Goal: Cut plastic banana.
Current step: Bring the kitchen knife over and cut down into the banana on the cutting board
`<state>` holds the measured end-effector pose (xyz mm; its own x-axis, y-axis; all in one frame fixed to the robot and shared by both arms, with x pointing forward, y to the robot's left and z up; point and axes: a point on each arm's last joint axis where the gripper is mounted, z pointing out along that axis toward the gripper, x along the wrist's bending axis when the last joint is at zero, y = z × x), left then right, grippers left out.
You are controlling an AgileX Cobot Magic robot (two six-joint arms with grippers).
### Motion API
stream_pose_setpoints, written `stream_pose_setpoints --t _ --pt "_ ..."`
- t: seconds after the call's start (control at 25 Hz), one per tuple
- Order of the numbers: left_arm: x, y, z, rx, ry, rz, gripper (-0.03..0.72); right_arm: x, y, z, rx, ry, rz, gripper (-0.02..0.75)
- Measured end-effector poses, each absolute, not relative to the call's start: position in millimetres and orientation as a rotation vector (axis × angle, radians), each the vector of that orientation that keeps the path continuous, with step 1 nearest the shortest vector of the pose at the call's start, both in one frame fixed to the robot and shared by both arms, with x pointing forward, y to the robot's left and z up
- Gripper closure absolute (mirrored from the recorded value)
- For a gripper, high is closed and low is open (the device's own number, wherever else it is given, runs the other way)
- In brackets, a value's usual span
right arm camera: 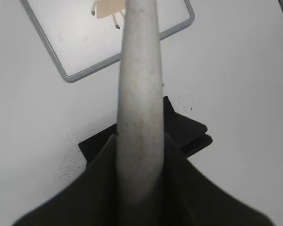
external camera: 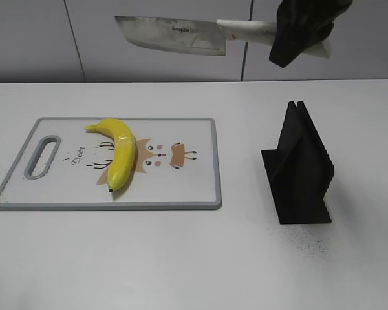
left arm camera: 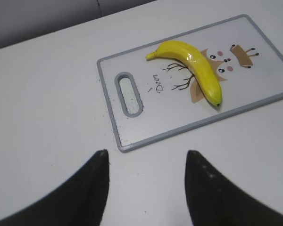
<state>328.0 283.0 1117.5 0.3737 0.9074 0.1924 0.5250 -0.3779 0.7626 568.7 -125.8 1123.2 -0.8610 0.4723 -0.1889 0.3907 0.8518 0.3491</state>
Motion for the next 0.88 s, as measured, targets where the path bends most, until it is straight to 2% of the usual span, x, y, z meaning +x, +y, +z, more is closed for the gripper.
stream_pose_setpoints --t 0.36,0.68,0.88 --pt "401.3 268.0 1149.9 2.278 0.883 0.815 0.184 597.5 -105.3 1101.6 0.316 2.838 0.442 0.575" --pt "475.4 238.8 1165.0 2.419 0.399 0.545 0.184 610.6 -91.8 1078.0 0.096 2.900 0.475 0.575" --pt "522.5 229.4 1161.4 2.433 0.211 0.505 0.184 615.1 -85.3 1066.1 -0.007 2.925 0.508 0.575"
